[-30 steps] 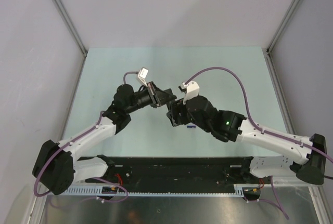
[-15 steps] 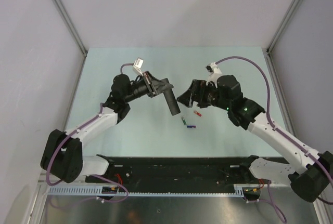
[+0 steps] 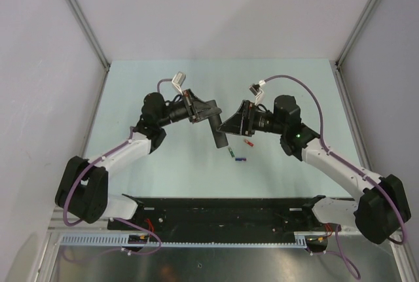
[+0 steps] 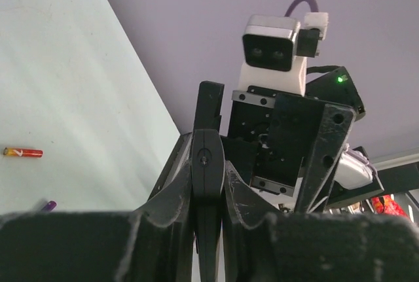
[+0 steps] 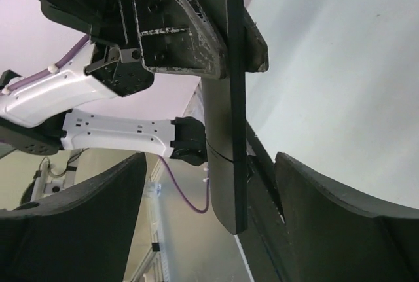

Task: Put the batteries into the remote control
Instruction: Remove the battery cover from the remote control.

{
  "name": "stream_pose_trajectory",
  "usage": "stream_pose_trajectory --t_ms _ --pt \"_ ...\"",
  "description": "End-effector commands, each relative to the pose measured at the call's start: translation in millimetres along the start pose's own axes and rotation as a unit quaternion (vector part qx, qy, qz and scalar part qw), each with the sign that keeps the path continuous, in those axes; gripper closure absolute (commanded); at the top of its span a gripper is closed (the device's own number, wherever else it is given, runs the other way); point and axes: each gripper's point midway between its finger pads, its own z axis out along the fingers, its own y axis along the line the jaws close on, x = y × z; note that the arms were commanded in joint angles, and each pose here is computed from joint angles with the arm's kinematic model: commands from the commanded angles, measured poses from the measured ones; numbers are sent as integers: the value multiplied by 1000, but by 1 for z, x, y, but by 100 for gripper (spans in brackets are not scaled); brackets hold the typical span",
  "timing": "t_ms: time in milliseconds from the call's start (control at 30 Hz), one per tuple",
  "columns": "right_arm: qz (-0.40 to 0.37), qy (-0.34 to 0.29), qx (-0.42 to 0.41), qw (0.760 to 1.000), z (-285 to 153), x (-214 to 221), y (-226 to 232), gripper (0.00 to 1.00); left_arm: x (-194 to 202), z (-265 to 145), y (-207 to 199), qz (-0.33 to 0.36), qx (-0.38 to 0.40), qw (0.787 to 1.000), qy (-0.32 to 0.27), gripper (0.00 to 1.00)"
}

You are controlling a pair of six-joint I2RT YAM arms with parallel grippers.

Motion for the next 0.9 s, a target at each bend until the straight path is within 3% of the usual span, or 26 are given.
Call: stream_pose_trajectory --t_ms 0,333,867 --pt "6 13 -55 998 5 2 10 20 -10 1 -30 21 45 999 0 100" --pt "20 24 -75 997 15 5 6 45 -16 2 -41 25 60 998 -5 100" --pt "32 52 -70 996 18 21 -4 94 -22 3 -49 31 70 997 -13 100"
